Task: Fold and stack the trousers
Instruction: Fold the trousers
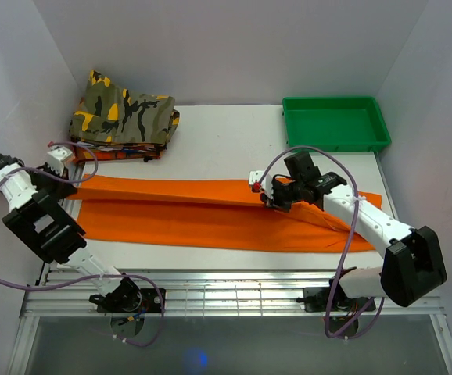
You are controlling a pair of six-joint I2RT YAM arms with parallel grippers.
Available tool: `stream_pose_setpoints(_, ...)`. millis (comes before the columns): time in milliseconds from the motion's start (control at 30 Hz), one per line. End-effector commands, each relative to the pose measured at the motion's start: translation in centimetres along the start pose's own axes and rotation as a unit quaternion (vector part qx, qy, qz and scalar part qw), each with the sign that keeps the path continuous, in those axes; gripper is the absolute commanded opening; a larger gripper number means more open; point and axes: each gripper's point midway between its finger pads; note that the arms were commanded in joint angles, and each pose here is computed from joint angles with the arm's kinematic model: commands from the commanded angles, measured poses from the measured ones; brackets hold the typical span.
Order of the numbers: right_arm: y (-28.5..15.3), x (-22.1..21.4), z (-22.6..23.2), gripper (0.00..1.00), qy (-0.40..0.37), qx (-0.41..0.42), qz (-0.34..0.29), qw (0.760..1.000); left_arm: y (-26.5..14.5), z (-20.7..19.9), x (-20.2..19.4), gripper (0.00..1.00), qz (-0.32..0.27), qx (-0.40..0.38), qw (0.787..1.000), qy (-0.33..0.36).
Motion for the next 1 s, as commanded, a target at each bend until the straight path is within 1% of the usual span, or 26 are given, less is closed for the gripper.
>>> stream_pose_setpoints(0,-1.1,-6.8,3.2,0.08,0.067,0.046,0.112,0.990,-2.1,2.9,-6.8,0.00,0.111,0.041,0.991,0.067)
stream_pose_setpoints(33,-0.7,-7.4,3.7,0.08,0.073,0.058,0.118,0.989,-1.3,1.7,-8.2,0.00,0.120,0.021,0.991,0.063)
stream_pose_setpoints(167,0.1,-8.2,4.9,0.08,0.078,0.088,0.123,0.985,0.1,-0.1,-11.8,0.00,0.164,-0.014,0.985,0.048)
stream_pose_setpoints(300,0.7,-8.8,6.2,0.08,0.076,0.123,0.131,0.981,0.7,-0.6,-13.6,0.00,0.186,-0.025,0.981,0.047)
stream_pose_setpoints(500,1.7,-9.4,7.8,0.08,0.059,0.154,0.145,0.976,0.7,-2.3,-13.9,0.00,0.187,-0.048,0.979,0.067)
stream_pose_setpoints(667,2.3,-9.0,8.7,0.08,0.039,0.165,0.157,0.973,0.4,-2.7,-14.0,0.00,0.195,-0.047,0.976,0.079)
stream_pose_setpoints(867,1.3,-7.4,7.7,0.08,0.024,0.146,0.161,0.976,-1.5,-1.6,-11.2,0.00,0.180,-0.026,0.977,0.110)
stream_pose_setpoints(967,0.7,-7.1,7.0,0.08,0.012,0.130,0.167,0.977,-2.3,-1.9,-10.0,0.00,0.171,-0.022,0.977,0.122)
Point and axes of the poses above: each gripper's point midway between its finger pads, its own y axis out along the fingers, its own z axis along the line the jaws close on, x = y × z, and after that the axes turned 2 degrees about y, right-handed
